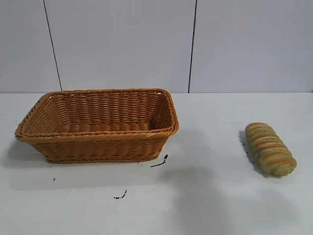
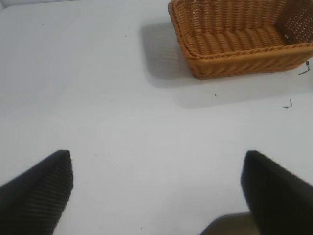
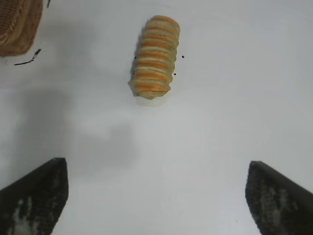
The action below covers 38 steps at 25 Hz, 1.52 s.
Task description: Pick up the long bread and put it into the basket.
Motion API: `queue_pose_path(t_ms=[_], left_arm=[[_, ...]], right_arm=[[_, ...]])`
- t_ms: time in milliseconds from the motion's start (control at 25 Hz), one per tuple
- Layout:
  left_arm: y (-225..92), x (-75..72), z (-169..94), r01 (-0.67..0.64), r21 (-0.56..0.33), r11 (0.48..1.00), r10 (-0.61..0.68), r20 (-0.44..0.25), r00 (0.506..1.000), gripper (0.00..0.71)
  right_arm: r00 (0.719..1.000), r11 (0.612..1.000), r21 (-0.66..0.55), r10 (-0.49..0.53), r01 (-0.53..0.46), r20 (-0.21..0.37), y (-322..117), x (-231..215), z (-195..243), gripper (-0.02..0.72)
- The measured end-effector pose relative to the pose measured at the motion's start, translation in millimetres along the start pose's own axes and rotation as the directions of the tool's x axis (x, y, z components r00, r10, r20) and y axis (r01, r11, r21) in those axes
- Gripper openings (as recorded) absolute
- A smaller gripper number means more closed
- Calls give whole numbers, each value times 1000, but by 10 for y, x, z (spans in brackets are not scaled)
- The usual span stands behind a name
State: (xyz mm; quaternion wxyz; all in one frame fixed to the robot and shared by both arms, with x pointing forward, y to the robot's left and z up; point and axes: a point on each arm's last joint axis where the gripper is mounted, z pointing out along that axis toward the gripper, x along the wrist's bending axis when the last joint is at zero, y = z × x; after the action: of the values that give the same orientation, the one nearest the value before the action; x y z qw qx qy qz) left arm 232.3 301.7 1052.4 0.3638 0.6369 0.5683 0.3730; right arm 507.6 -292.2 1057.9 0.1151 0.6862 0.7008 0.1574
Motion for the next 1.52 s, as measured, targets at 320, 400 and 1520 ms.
queue_pose_path(t_ms=[320,400,1520], left_arm=[[0,0,0,0,0,1000,0,0,1000,696],[0,0,0,0,0,1000,0,0,1000,696],[0,0,0,0,0,1000,0,0,1000,696]], right_arm=[[999,997,59,-47,46,6,571,173,726,682],[999,995,93,-35,34,12,637,162,932,682],[999,965,262,-35,28,24,627,99,2094,644]])
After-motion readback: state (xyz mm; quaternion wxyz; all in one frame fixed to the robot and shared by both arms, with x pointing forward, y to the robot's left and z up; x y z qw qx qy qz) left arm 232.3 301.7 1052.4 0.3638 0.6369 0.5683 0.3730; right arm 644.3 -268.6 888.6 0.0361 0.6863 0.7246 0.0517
